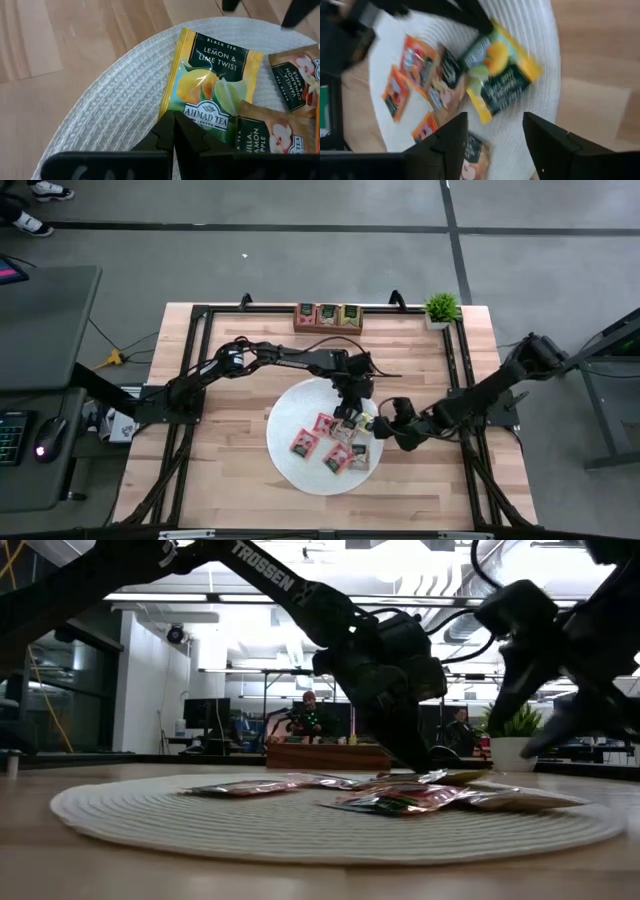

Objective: Pick & Place Tea
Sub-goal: Put the yellow tea bag into the right section of the wooden organizer

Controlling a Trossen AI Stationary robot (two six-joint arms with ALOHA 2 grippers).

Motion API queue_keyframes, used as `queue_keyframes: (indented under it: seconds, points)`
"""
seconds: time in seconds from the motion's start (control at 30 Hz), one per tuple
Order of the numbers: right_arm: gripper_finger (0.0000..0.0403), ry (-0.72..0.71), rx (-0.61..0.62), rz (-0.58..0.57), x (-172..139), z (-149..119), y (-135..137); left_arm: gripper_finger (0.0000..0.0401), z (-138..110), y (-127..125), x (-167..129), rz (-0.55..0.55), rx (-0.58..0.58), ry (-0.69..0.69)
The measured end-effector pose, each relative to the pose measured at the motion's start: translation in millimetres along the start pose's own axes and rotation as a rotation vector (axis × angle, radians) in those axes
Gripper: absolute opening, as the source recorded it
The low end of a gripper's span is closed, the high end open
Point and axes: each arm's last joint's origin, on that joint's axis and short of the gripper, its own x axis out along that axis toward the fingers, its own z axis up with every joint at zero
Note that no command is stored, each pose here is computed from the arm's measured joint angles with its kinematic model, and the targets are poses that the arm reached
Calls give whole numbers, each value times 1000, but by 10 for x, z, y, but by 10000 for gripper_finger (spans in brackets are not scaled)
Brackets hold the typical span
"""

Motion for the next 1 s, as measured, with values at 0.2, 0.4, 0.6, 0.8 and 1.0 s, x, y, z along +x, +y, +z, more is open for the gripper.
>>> queue_keyframes:
  seconds: [0.2,0.4,0.6,0.8,1.0]
  points:
    - [194,21,32,29,203,-86,2,0,0,0,4,3,2,-1]
    - [194,-7,44,21,298,-49,-8,0,0,-1,4,3,10,0]
    - [194,-20,46,14,314,-8,-3,0,-1,-2,5,2,12,0]
    - [157,-18,36,-4,314,-5,-20,0,-2,-2,5,2,12,0]
    - [81,-17,19,-9,314,-5,-25,0,-3,-2,6,2,12,1]
